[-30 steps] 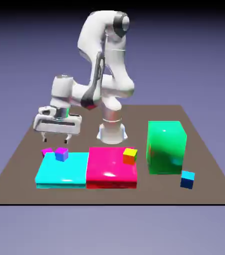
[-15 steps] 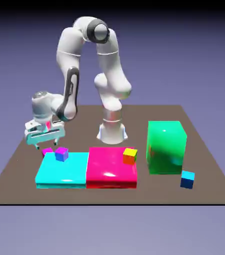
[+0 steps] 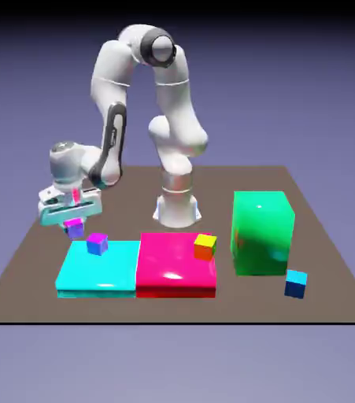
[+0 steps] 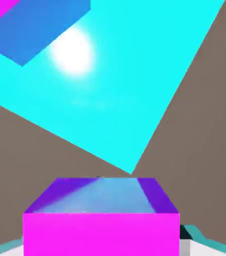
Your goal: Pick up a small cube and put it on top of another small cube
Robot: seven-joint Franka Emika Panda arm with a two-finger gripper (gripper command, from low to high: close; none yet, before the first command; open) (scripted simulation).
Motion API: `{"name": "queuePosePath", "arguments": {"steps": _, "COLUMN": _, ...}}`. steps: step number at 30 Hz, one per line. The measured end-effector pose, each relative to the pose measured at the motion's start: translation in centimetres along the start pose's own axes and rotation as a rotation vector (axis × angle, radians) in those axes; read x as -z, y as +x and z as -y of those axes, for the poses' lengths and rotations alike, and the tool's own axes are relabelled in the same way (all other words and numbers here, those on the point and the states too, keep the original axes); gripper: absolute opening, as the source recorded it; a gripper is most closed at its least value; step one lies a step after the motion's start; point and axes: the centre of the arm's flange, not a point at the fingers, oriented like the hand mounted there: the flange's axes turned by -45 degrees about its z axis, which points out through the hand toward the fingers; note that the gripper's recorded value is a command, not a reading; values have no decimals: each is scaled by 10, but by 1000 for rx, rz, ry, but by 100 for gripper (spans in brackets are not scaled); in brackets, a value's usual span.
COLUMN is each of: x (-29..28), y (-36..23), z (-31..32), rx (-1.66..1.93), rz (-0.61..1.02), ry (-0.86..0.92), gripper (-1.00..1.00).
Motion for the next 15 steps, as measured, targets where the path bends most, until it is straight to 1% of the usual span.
{"name": "queuePosePath", "arguments": {"steps": 2, "x": 8, "y": 21, "z": -11, "rx": -44, "rz": -26, "ry": -47, "gripper": -100}}
{"name": "queuePosePath", "arguments": {"steps": 4, "x": 18, "y": 53, "z": -3, "rx": -26, "rz": -43, "ry": -44, "gripper": -100}}
{"name": "queuePosePath", "arguments": {"steps": 10, "x": 49, "y": 149, "z": 54, "rx": 82, "rz": -68, "ry": 2, "gripper": -100}}
{"name": "queuePosePath", "arguments": {"steps": 15, "x": 75, "y": 205, "z": 111, "rx": 152, "rz": -72, "ry": 37, "gripper": -100}}
